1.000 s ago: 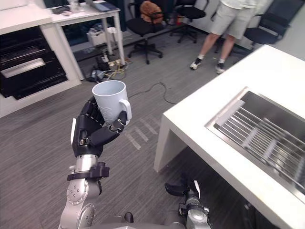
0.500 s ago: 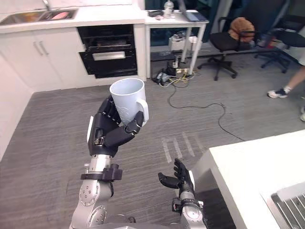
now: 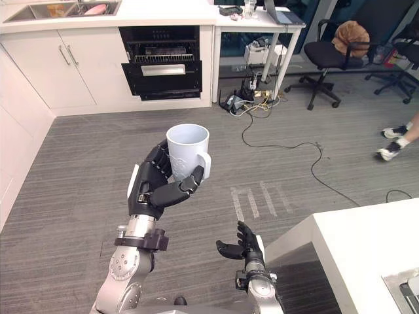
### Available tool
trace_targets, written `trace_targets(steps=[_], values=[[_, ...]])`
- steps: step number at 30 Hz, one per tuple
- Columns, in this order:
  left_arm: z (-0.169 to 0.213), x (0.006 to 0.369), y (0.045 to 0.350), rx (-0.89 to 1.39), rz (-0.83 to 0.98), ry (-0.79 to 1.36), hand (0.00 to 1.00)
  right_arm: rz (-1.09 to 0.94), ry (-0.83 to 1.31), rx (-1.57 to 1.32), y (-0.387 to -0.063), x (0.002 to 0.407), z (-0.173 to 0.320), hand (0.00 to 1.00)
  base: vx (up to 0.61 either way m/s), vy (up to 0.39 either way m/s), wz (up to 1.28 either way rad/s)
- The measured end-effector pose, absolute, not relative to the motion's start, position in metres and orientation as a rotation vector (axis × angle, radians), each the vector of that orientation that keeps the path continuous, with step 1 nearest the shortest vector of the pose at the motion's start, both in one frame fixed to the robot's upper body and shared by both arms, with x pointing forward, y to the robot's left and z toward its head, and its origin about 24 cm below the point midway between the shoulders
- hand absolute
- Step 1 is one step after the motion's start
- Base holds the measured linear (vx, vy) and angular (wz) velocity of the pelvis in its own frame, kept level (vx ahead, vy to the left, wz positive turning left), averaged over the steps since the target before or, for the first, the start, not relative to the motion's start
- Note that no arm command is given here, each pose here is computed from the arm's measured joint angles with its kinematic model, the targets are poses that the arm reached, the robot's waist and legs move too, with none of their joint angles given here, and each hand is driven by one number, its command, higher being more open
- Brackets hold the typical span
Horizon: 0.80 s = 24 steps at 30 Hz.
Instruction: Walk over to the sink, pick up the cup, carry it to the dishwasher, place the cup inside the dishwasher, then close the dishwasher door
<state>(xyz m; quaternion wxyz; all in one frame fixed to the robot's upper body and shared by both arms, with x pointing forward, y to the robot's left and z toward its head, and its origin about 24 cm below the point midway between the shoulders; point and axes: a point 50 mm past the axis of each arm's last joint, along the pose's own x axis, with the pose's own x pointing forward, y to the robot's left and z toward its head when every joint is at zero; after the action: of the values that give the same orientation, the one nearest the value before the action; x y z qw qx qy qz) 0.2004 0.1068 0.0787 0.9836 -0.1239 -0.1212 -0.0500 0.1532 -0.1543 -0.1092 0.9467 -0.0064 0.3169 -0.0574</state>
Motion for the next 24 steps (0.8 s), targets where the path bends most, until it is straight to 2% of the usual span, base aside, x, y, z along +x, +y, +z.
trace_targets(steps=[6,13,15,16,24], values=[[0.077,0.201,0.112,-0.259,-0.039,-0.237,0.3,-0.096,0.6,-0.051,-0.155,0.155,-0.1,0.9,0.12,-0.115,0.69],[0.074,0.198,0.119,-0.276,0.016,-0.23,0.3,-0.089,0.496,-0.077,-0.157,0.177,-0.082,0.9,0.14,-0.069,0.14],[0.073,0.197,0.12,-0.273,0.019,-0.225,0.3,-0.096,0.498,-0.082,-0.159,0.177,-0.083,0.9,0.09,0.01,0.04],[0.059,0.196,0.135,-0.22,0.066,-0.171,0.3,-0.106,0.613,-0.119,-0.165,0.16,-0.104,0.9,0.0,0.0,0.0],[0.058,0.201,0.127,-0.241,0.05,-0.165,0.3,-0.127,0.618,-0.115,-0.169,0.157,-0.104,0.9,-0.01,0.0,-0.11]])
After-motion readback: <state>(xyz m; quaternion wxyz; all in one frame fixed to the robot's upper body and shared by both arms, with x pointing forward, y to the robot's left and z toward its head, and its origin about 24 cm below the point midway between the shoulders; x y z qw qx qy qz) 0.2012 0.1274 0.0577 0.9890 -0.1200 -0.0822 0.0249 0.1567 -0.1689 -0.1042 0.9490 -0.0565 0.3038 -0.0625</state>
